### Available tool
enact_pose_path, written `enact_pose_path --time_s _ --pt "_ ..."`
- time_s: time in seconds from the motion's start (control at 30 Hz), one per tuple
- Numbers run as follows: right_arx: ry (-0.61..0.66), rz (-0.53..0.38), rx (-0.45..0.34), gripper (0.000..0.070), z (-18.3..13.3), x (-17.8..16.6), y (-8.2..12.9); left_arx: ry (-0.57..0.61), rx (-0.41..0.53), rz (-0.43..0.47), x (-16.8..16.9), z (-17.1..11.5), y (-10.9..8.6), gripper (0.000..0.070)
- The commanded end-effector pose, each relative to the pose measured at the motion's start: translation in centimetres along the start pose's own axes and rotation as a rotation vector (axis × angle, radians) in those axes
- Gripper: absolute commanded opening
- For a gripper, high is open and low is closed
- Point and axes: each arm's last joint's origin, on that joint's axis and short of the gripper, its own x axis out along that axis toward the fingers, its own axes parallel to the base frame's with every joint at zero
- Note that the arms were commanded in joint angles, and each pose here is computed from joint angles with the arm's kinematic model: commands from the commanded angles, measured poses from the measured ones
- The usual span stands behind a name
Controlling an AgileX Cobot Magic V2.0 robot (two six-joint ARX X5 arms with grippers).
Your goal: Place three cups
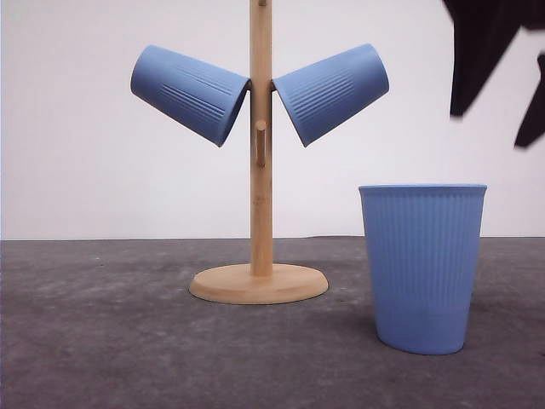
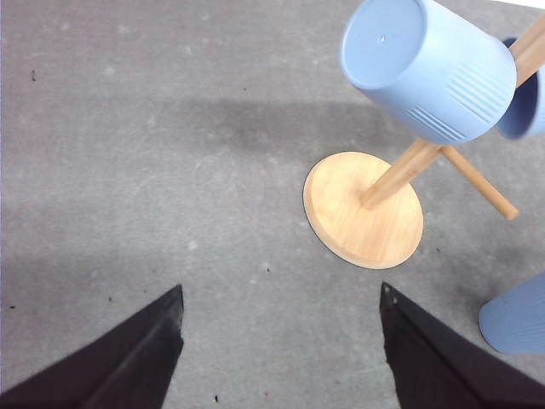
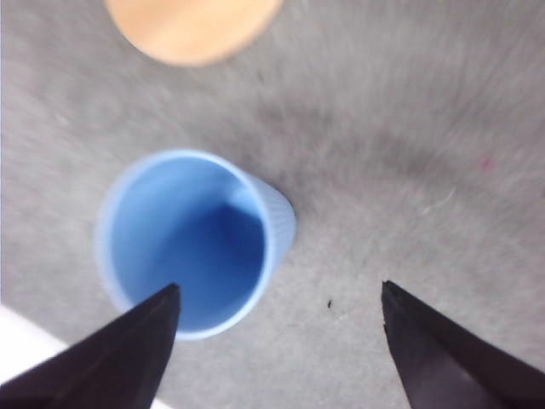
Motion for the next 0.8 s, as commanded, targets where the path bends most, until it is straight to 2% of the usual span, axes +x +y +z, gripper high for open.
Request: enact_pose_path --time_s 0.0,0.13,0.2,0.37,0.47,0.63,0.77 --pt "0.012 0.003 0.017 0.0462 0.0 1.2 -0.1 -0.015 0.005 -0.006 -0.1 0.3 -0.1 0.0424" --pt "0.015 0.015 0.044 0.0450 -0.9 3.5 -0.5 -0.015 0.005 -0.006 -0.1 0.3 -0.1 0.0424" --pt "0.015 0.017 0.053 0.0407 -1.3 4.4 -0.7 -0.015 0.005 -0.006 -0.1 0.3 -0.1 0.0424" --pt "0.030 0.019 0.062 0.0205 -2.1 5.5 -0.8 -0.015 0.005 -0.006 -0.1 0.3 -0.1 0.0424" --pt "0.037 0.026 0.055 0.0012 -2.2 5.5 -0.8 -0.015 0.006 -0.007 -0.1 0.3 -0.1 0.0424" --pt "0.071 0.113 0.046 0.0000 -2.3 5.3 -0.6 -0.005 0.021 -0.031 -0.2 0.1 -0.5 0.0428" --pt "0.133 0.183 0.015 0.0000 -2.3 4.2 0.0 0.055 0.046 -0.132 -0.1 -0.4 -1.1 0.0436"
